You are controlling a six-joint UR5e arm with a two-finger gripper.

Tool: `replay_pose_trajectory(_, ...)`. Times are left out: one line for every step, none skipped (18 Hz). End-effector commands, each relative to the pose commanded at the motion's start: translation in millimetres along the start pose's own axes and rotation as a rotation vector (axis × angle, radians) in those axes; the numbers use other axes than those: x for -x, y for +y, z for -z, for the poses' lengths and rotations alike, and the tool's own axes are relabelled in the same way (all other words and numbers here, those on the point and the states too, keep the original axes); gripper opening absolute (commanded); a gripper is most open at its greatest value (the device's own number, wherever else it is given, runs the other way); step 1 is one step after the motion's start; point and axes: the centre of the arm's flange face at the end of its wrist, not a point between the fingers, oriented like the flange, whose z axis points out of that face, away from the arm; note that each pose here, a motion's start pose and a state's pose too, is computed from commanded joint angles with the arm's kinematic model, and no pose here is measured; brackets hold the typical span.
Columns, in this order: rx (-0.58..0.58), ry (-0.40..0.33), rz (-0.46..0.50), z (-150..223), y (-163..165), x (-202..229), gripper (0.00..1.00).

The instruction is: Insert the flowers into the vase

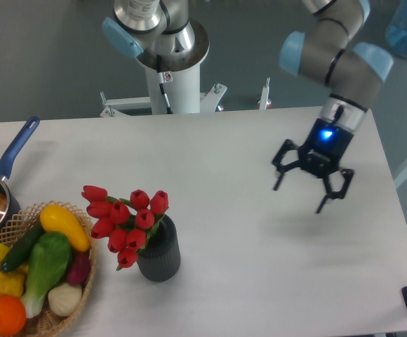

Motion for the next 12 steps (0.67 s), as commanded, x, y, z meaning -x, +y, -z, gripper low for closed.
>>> replay_pose_trajectory(0.063, -0.01, -0.006, 3.1, 3.9, 4.7, 1.0)
replay_pose_trajectory(0.135, -0.019, -0.017, 5.8, 7.1, 10.0, 1.0)
replay_pose_trajectory(0.199, -0.025, -0.023, 7.5, 9.2, 13.3, 1.0)
replay_pose_trajectory(0.248, -0.028, -0.026, 6.8, 14.1, 17.8, 1.0)
replay_pose_trajectory(0.285, -0.032, -0.026, 5.8, 13.1, 23.1, 1.0)
replay_pose_trajectory(0.326, -0.03, -0.039, 0.5, 8.9, 26.4, 1.0)
replay_pose_trajectory(0.376, -0.029, -0.047, -2.0, 4.8, 29.3, 1.0)
replay_pose_trajectory(0.428, -0.027, -0.062, -6.7, 3.8, 30.4, 1.0)
replay_pose_trajectory(0.472, -0.025, -0.077, -10.9, 1.6, 30.3, 1.0)
replay_pose_trajectory(0.505, -0.018, -0.09, -20.5, -1.5, 30.8, 1.0)
replay_pose_trajectory(0.534, -0.014, -0.095, -25.2, -2.9, 30.9, 1.0)
replay_pose_trajectory(0.549, -0.012, -0.095, -28.2, -1.3, 31.1, 1.0)
